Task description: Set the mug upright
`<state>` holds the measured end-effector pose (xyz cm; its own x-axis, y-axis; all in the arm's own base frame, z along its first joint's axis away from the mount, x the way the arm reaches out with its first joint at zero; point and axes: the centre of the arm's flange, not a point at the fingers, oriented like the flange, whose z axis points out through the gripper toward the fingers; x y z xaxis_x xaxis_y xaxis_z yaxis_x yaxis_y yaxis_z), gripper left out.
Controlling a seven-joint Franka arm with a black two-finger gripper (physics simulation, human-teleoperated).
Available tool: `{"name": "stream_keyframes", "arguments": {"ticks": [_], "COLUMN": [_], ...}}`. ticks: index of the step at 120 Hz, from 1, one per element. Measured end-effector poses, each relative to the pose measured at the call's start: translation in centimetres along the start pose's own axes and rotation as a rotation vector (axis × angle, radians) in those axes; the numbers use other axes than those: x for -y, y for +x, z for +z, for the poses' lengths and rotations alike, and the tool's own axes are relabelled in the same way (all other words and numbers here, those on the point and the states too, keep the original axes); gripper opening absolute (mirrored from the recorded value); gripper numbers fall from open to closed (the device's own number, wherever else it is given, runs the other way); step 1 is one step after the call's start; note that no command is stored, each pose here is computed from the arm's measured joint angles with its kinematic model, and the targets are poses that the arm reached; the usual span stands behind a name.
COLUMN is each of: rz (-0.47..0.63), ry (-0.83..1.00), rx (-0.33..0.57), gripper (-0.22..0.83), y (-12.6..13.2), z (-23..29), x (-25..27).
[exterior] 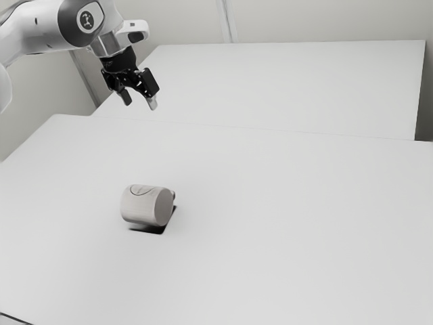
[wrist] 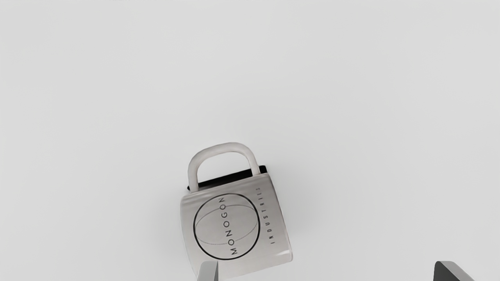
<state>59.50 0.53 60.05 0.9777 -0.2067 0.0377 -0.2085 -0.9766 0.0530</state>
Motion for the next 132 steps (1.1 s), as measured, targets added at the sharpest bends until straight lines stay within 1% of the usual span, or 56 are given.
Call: {"name": "stream_keyframes", "arguments": {"ticks": [28,37,44,53,77,90,103,119,132], "rz": [0.014,0.009,-0.011,-0.066,-0.215,-0.278,-0.299,-0.324,-0.328], "ry": [-0.002,-0.026,-0.073,-0.154,-0.355,-0.448,-0.531,-0.632,-0.704], "rx": [0.004,0.018,0.023,0.036,0.046,0.064,0.084,0.101,0.102], "gripper": [0.62,0.62,0.62,0.61,0.62,0.62,0.62,0.62,0.62], "y": [0.0,-0.5,-1.4,-3.3,-6.9,-7.9,-8.5,-10.1,-10.9], "z": [0.3,1.0,1.3,2.1,4.7,7.9,11.5,16.6,20.8], "x": [-0.1,-0.2,0.1,1.7,9.1,13.6,16.4,19.0,19.1]}}
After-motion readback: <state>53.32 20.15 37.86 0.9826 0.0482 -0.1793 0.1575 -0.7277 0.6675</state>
